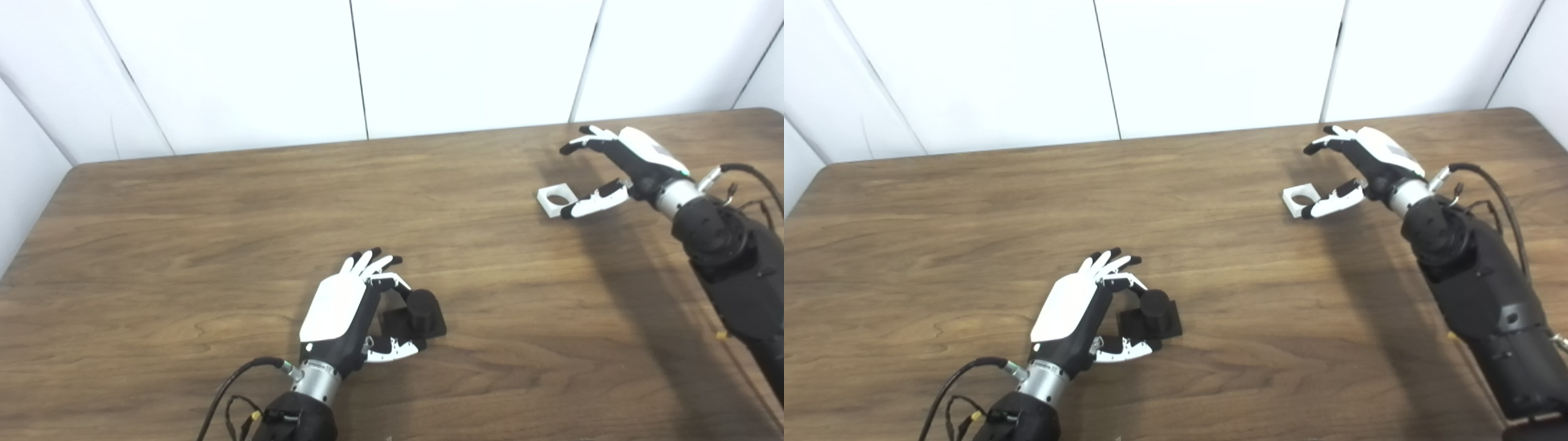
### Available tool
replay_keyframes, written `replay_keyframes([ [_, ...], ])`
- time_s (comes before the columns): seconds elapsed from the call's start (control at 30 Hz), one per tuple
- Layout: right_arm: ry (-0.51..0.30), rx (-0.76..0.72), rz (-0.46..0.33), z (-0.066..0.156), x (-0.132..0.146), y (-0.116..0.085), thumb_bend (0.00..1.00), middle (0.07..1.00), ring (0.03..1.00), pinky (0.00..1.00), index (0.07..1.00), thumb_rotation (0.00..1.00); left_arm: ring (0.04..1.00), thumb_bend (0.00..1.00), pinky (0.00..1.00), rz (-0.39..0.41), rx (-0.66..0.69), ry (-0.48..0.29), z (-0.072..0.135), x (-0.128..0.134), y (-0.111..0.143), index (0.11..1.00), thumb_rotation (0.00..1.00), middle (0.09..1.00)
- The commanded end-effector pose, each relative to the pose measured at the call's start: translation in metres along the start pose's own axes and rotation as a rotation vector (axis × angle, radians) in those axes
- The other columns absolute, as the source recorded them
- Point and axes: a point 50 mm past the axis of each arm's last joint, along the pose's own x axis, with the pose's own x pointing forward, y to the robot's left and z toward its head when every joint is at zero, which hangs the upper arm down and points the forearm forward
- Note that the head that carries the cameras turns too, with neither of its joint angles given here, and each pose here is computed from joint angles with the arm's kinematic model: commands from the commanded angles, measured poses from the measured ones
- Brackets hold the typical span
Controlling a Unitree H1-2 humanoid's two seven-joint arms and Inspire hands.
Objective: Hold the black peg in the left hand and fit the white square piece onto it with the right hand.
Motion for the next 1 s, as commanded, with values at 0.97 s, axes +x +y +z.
replay_keyframes([
  [0.97,-0.079,-0.241,0.103,0.025,0.044,-0.024,0.89,0.946,0.995,0.97,0.718,0.22,0.974,0.52,1.0,0.013,0.024,0.021,0.0,0.01,0.001,0.491,0.07,0.892],
])
